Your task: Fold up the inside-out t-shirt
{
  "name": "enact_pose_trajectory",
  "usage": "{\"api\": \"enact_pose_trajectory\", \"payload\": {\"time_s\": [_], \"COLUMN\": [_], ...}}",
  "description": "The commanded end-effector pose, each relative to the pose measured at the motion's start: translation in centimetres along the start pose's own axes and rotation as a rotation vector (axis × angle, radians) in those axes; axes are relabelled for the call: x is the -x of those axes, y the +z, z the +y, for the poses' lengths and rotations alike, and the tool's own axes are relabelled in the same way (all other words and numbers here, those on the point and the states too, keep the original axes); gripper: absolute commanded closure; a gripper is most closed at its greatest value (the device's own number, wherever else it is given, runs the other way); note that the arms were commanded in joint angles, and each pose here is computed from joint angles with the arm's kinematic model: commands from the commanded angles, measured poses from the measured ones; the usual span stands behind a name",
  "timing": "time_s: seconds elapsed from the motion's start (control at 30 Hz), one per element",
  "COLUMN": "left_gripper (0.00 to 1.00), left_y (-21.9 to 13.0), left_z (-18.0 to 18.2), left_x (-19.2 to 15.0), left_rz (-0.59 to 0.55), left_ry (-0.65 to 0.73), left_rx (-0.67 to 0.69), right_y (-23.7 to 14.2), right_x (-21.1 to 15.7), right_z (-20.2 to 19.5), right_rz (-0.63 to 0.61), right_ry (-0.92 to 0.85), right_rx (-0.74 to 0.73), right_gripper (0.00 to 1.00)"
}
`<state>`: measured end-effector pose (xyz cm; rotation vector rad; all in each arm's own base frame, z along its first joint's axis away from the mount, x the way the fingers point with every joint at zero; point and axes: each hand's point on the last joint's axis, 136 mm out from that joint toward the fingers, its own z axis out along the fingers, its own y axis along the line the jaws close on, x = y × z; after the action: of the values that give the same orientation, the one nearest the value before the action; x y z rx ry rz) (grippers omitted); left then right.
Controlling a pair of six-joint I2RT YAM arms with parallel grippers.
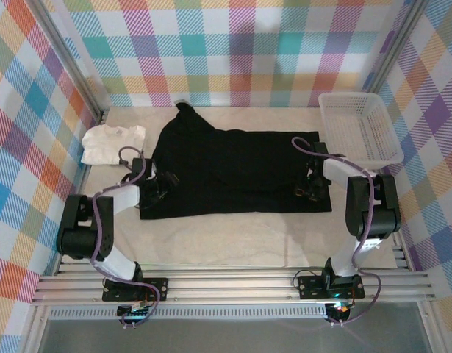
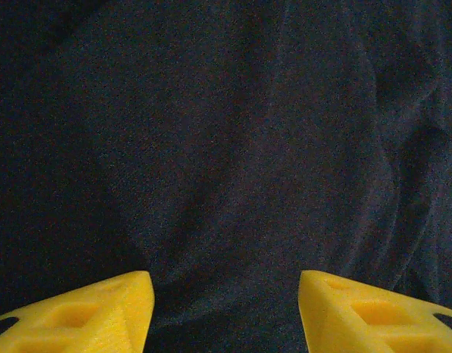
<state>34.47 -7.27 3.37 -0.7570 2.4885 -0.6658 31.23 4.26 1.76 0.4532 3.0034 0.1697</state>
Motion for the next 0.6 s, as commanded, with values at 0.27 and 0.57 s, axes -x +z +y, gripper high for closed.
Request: {"api": "enact_pose_trajectory", "payload": {"time_s": [0.27,0.57], "left_gripper": [0.43,0.41], "left_y": [-7.4,-8.9], "left_z": [6.3,-3.4], "left_x": [-9.6,3.1], "left_rz": [0.088,-0.281], "left_ry": [-0.091,0.077], "left_rx": [0.114,-0.057], "right_y": [-3.3,-11.1], "right_x": [-9.0,4.7], "right_z": [-2.0,6.1], "right_rz": [0.076,-0.525], "right_ry": [0.136,-0.184], "right_rx": [-0.002,0.198], "right_gripper": [0.61,0.48]}}
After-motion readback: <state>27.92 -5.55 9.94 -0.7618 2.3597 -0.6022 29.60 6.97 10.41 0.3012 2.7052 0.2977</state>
